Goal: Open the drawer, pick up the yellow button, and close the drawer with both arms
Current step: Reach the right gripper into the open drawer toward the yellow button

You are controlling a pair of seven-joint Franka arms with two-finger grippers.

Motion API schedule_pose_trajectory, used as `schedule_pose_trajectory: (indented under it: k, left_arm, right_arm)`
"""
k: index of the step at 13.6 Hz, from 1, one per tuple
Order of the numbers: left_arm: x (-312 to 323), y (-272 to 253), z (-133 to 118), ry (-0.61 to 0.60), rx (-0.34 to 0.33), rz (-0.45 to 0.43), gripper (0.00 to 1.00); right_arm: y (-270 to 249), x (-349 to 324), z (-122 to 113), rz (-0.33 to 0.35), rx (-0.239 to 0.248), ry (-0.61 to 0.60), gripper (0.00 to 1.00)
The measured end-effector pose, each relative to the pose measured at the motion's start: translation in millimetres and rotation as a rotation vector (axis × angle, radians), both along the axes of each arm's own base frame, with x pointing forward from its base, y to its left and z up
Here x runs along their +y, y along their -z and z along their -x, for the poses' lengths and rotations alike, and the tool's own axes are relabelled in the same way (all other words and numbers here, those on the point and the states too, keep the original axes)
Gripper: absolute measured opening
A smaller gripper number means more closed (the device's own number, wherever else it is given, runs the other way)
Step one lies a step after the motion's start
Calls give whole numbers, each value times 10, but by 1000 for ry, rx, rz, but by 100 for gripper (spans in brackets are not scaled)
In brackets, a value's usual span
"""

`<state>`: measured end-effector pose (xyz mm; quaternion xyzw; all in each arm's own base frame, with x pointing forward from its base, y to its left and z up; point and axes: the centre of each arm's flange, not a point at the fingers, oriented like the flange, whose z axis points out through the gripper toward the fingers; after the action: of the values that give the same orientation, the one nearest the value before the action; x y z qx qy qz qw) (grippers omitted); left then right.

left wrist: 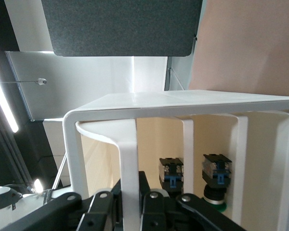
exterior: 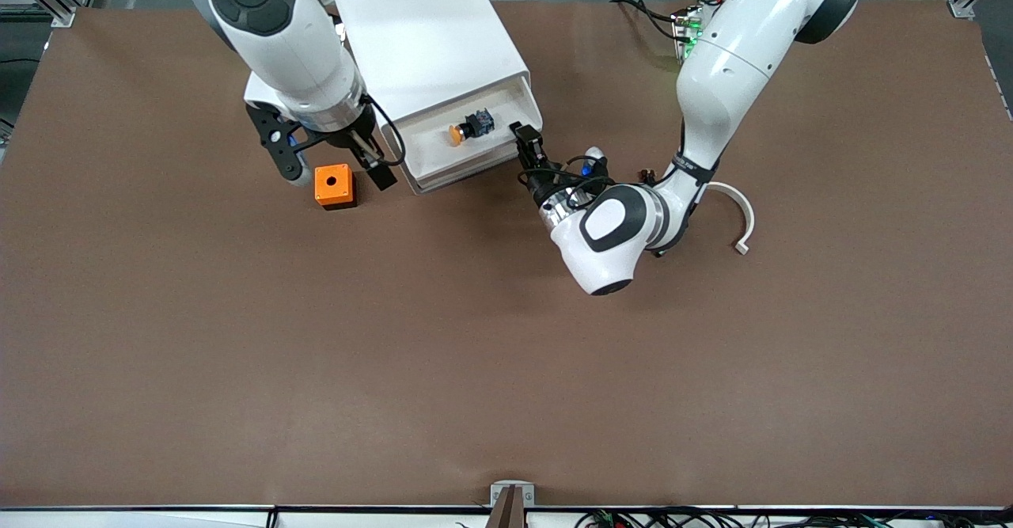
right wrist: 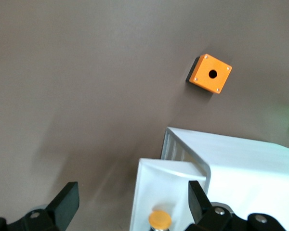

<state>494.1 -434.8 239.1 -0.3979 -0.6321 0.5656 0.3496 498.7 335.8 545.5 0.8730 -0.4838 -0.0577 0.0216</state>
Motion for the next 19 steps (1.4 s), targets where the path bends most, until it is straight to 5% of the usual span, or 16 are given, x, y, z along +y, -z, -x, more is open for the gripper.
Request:
schedule_pose_trajectory:
  k: [14,19]
  left_arm:
    - [574,-57,-561,-122,-57,-5,17]
    - [615,-42,-587,-123,-78,24,35]
  right_arm:
    - [-61,205,-28,-15,-18,23,100]
    - [-1,401,6,-16,-10,26,100]
